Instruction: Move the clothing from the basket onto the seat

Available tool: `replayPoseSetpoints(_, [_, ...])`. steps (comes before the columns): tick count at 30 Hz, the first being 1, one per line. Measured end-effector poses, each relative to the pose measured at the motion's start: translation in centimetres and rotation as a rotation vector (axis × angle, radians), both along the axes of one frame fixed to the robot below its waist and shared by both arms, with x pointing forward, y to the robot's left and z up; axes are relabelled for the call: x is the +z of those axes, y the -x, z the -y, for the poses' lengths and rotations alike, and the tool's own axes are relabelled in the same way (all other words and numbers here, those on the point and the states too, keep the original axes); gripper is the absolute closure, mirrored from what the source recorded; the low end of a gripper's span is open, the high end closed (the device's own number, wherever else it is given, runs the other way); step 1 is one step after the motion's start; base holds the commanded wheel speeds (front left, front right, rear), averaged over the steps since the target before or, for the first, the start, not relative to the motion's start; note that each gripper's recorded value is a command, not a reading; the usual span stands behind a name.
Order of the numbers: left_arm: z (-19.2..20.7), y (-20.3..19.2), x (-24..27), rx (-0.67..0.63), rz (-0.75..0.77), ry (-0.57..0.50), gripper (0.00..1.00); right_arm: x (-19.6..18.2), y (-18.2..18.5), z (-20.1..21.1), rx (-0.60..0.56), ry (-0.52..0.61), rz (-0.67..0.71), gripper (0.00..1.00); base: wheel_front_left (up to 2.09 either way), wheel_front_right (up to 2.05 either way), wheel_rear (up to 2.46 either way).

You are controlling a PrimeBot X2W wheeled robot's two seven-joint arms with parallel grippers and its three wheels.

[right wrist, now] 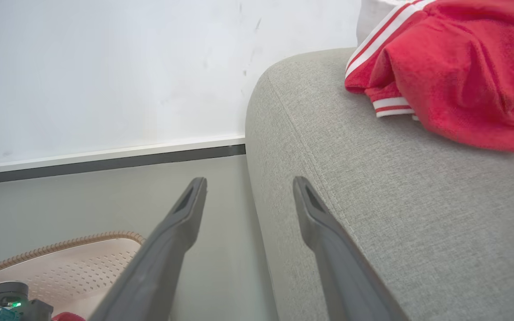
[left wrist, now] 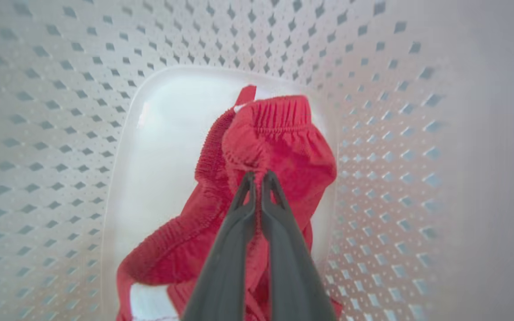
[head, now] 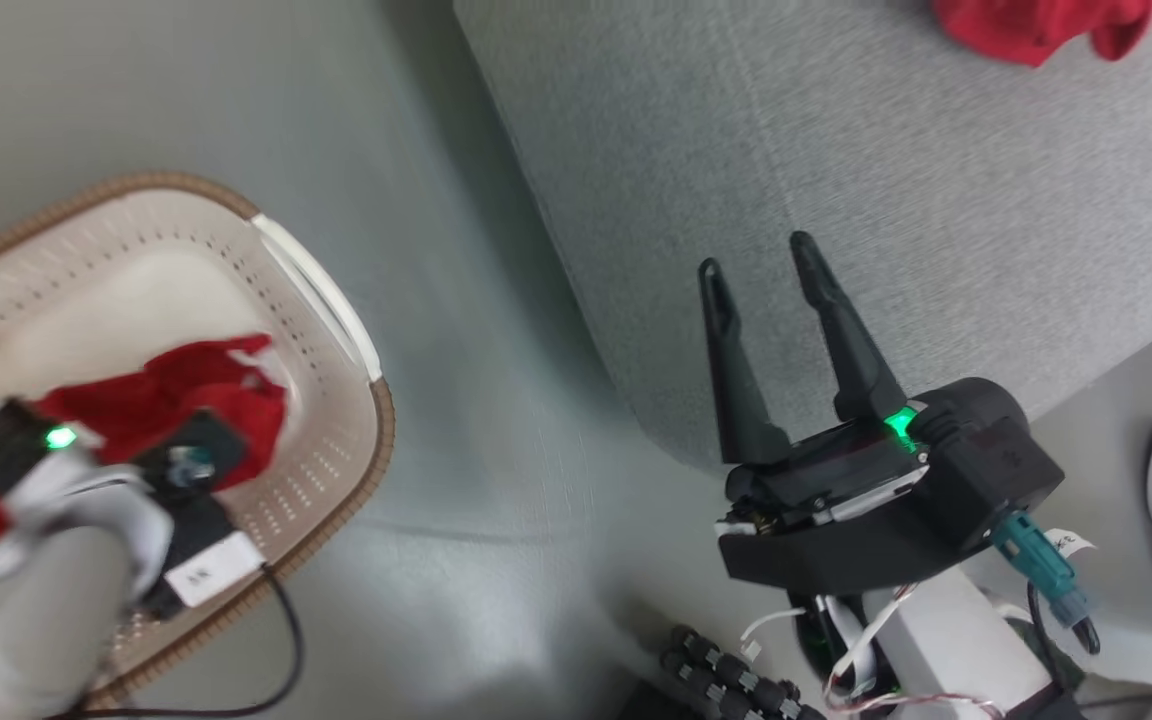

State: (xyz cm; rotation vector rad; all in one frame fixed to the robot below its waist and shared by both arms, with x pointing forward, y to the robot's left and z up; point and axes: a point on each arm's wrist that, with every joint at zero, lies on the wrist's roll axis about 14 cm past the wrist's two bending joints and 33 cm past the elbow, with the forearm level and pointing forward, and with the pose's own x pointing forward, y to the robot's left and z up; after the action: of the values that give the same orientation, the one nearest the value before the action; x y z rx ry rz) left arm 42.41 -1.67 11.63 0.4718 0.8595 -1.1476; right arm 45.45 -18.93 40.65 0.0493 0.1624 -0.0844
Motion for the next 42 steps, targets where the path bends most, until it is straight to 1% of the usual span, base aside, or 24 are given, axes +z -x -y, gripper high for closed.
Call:
replayPoseSetpoints(5, [3.2, -1.0, 4.3, 0.057, 0.038, 0.15, 1.0, 1.8, -0.1, 1.2, -0.028, 0.024, 0.043, 0.0, 0.0, 0.0, 0.0])
replayPoseSetpoints(10, [4.4, -2.0, 8.3, 0.13, 0.077, 0.268, 1.0, 3.4, -0.2, 1.6, -0.032, 0.044, 0.084, 0.0, 0.0, 0.0, 0.0])
replayPoseSetpoints(15, [4.1, -2.2, 11.9, 0.2, 0.112, 0.361, 1.0, 4.7, -0.3, 1.4, -0.025, 0.04, 0.117, 0.0, 0.0, 0.0, 0.0])
replayPoseSetpoints(21, [3.5, -2.6, 16.1, 0.289, 0.145, 0.436, 1.0, 6.4, -0.3, 1.1, -0.013, 0.03, 0.16, 0.0, 0.0, 0.0, 0.0])
replayPoseSetpoints(22, [3.4, -2.5, 16.8, 0.299, 0.152, 0.449, 1.0, 6.7, -0.2, 1.0, -0.009, 0.028, 0.168, 0.0, 0.0, 0.0, 0.0])
replayPoseSetpoints(23, [3.3, -2.4, 18.3, 0.338, 0.153, 0.483, 1.0, 7.3, -0.2, 0.8, 0.003, 0.024, 0.182, 0.0, 0.0, 0.0, 0.0])
replayPoseSetpoints(27, [3.0, -2.4, 21.6, 0.389, 0.178, 0.552, 1.0, 8.4, 0.3, 0.1, 0.029, 0.011, 0.206, 0.0, 0.0, 0.0, 0.0])
replayPoseSetpoints(32, [2.9, -2.5, 26.3, 0.405, 0.243, 0.637, 1.0, 9.2, 1.3, -0.4, 0.067, 0.001, 0.221, 0.0, 0.0, 0.0, 0.0])
replayPoseSetpoints(37, [3.1, -2.8, 32.2, 0.431, 0.311, 0.763, 1.0, 10.1, 2.3, -1.5, 0.11, -0.025, 0.238, 0.0, 0.0, 0.0, 0.0])
replayPoseSetpoints(41, [2.9, -2.4, 36.7, 0.457, 0.353, 0.868, 1.0, 10.6, 3.4, -3.1, 0.174, -0.052, 0.248, 0.0, 0.0, 0.0, 0.0])
replayPoseSetpoints(42, [2.9, -2.4, 36.7, 0.457, 0.353, 0.868, 1.0, 10.6, 3.4, -3.1, 0.174, -0.052, 0.248, 0.0, 0.0, 0.0, 0.0])
